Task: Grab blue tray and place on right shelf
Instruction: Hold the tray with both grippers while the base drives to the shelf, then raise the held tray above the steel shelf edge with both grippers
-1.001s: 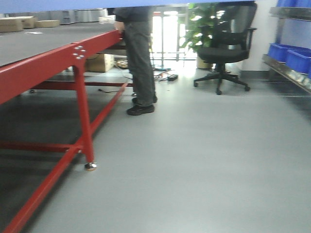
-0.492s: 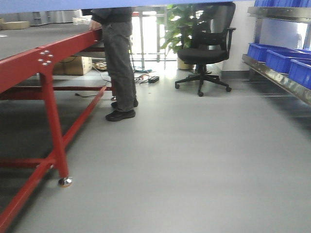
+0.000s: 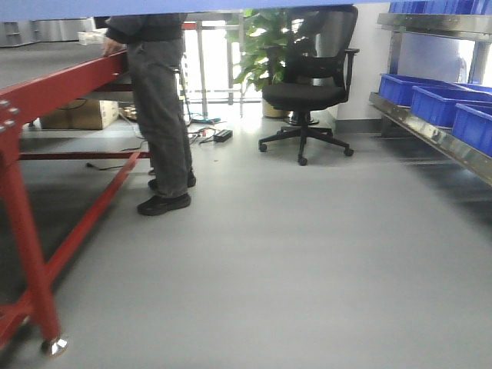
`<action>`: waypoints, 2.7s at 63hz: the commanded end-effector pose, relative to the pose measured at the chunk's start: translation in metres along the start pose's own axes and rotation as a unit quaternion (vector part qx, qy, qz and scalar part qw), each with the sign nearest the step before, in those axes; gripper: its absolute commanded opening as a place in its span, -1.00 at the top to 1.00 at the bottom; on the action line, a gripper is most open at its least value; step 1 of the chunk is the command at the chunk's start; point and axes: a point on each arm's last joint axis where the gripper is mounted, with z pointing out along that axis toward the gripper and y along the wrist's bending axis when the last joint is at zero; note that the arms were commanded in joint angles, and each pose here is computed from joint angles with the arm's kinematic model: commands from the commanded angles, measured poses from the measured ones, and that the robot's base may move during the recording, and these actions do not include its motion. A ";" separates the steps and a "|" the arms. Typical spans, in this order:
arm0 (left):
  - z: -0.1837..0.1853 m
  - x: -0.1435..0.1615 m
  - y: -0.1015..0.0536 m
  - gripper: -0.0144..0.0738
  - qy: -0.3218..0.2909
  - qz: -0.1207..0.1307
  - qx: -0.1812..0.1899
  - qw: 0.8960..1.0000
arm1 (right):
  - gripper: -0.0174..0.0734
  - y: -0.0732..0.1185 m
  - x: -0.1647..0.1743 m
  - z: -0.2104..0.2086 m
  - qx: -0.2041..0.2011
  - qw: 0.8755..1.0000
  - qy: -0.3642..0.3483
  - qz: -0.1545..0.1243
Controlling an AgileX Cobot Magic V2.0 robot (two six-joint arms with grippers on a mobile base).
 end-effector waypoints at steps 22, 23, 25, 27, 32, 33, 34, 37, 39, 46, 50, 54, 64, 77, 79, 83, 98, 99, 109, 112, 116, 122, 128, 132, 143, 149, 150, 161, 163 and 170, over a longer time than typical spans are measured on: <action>-0.020 0.002 -0.006 0.78 -0.022 0.015 0.024 0.999 | 0.49 -0.002 -0.009 -0.017 -0.007 0.998 -0.059 -0.022; -0.020 0.002 -0.006 0.78 -0.022 0.015 0.024 0.999 | 0.49 -0.002 -0.009 -0.017 -0.007 0.998 -0.059 -0.022; -0.020 0.002 -0.006 0.78 -0.022 0.015 0.024 0.999 | 0.49 -0.002 -0.009 -0.017 -0.007 0.998 -0.059 -0.022; -0.020 0.002 -0.006 0.78 -0.022 0.015 0.024 0.999 | 0.49 -0.002 -0.009 -0.017 -0.007 0.998 -0.059 -0.022; -0.020 0.002 -0.006 0.78 -0.022 0.015 0.024 0.999 | 0.49 -0.002 -0.009 -0.017 -0.007 0.998 -0.059 -0.022; -0.020 0.002 -0.006 0.78 -0.022 0.015 0.024 0.999 | 0.49 -0.002 -0.009 -0.017 -0.007 0.998 -0.059 -0.022; -0.020 0.002 -0.006 0.78 -0.022 0.015 0.024 0.999 | 0.49 -0.002 -0.009 -0.017 -0.007 0.998 -0.059 -0.022; -0.020 0.002 -0.008 0.78 -0.021 0.012 0.032 0.999 | 0.49 -0.002 -0.009 -0.017 -0.007 0.998 -0.059 -0.022; -0.021 0.002 -0.009 0.78 -0.019 0.011 0.037 0.999 | 0.49 -0.002 -0.009 -0.017 -0.007 0.998 -0.059 -0.022; -0.021 0.002 -0.009 0.78 -0.018 0.010 0.041 0.999 | 0.49 -0.002 -0.009 -0.017 -0.007 0.998 -0.059 -0.022; -0.021 0.002 -0.009 0.78 -0.018 0.010 0.041 0.999 | 0.49 -0.002 -0.009 -0.017 -0.007 0.998 -0.059 -0.022; -0.021 0.003 -0.010 0.78 -0.017 0.009 0.045 0.999 | 0.49 -0.002 -0.009 -0.017 -0.007 0.998 -0.059 -0.022; -0.021 0.003 -0.010 0.78 -0.017 0.009 0.045 0.999 | 0.49 -0.002 -0.009 -0.017 -0.008 0.998 -0.060 -0.022; -0.021 0.003 -0.010 0.78 -0.017 0.009 0.045 0.999 | 0.49 -0.002 -0.009 -0.017 -0.008 0.998 -0.061 -0.022; -0.021 0.003 -0.010 0.78 -0.017 0.009 0.045 0.999 | 0.49 -0.002 -0.009 -0.017 -0.008 0.998 -0.061 -0.022; -0.021 0.003 -0.010 0.78 -0.017 0.009 0.045 0.999 | 0.49 -0.002 -0.009 -0.017 -0.008 0.998 -0.061 -0.022; -0.021 0.003 -0.010 0.78 -0.017 0.009 0.045 0.999 | 0.49 -0.002 -0.009 -0.017 -0.008 0.998 -0.061 -0.022; -0.021 0.003 -0.010 0.78 -0.017 0.009 0.045 0.999 | 0.49 -0.002 -0.009 -0.017 -0.008 0.998 -0.061 -0.022; -0.021 0.003 -0.010 0.78 -0.017 0.009 0.045 0.999 | 0.49 -0.002 -0.009 -0.017 -0.008 0.998 -0.061 -0.022; -0.021 0.003 -0.010 0.78 -0.017 0.009 0.045 0.999 | 0.49 -0.002 -0.009 -0.017 -0.008 0.998 -0.061 -0.022; -0.021 0.003 -0.010 0.78 -0.017 0.009 0.045 0.999 | 0.49 -0.002 -0.009 -0.017 -0.008 0.998 -0.061 -0.022; -0.021 0.003 -0.010 0.78 -0.017 0.009 0.045 0.999 | 0.49 -0.002 -0.009 -0.017 -0.008 0.998 -0.061 -0.022; -0.021 0.003 -0.010 0.78 -0.017 0.009 0.045 0.999 | 0.49 -0.002 -0.009 -0.017 -0.008 0.998 -0.061 -0.022; -0.021 0.003 -0.010 0.78 -0.017 0.009 0.045 0.999 | 0.49 -0.002 -0.009 -0.017 -0.008 0.998 -0.061 -0.022; -0.021 0.003 -0.010 0.78 -0.017 0.009 0.045 0.999 | 0.49 -0.002 -0.009 -0.017 -0.008 0.998 -0.061 -0.022; -0.021 0.003 -0.010 0.78 -0.017 0.009 0.045 0.999 | 0.49 -0.002 -0.009 -0.017 -0.008 0.998 -0.061 -0.022; -0.021 0.003 -0.010 0.78 -0.017 0.009 0.045 0.999 | 0.49 -0.002 -0.009 -0.017 -0.008 0.998 -0.061 -0.022; -0.021 0.003 -0.010 0.78 -0.017 0.009 0.045 0.999 | 0.49 -0.002 -0.009 -0.017 -0.008 0.998 -0.061 -0.022; -0.021 0.003 -0.010 0.78 -0.017 0.009 0.045 0.999 | 0.49 -0.002 -0.009 -0.017 -0.008 0.998 -0.061 -0.022; -0.021 0.003 -0.010 0.78 -0.017 0.009 0.045 0.999 | 0.49 -0.002 -0.009 -0.017 -0.008 0.998 -0.061 -0.022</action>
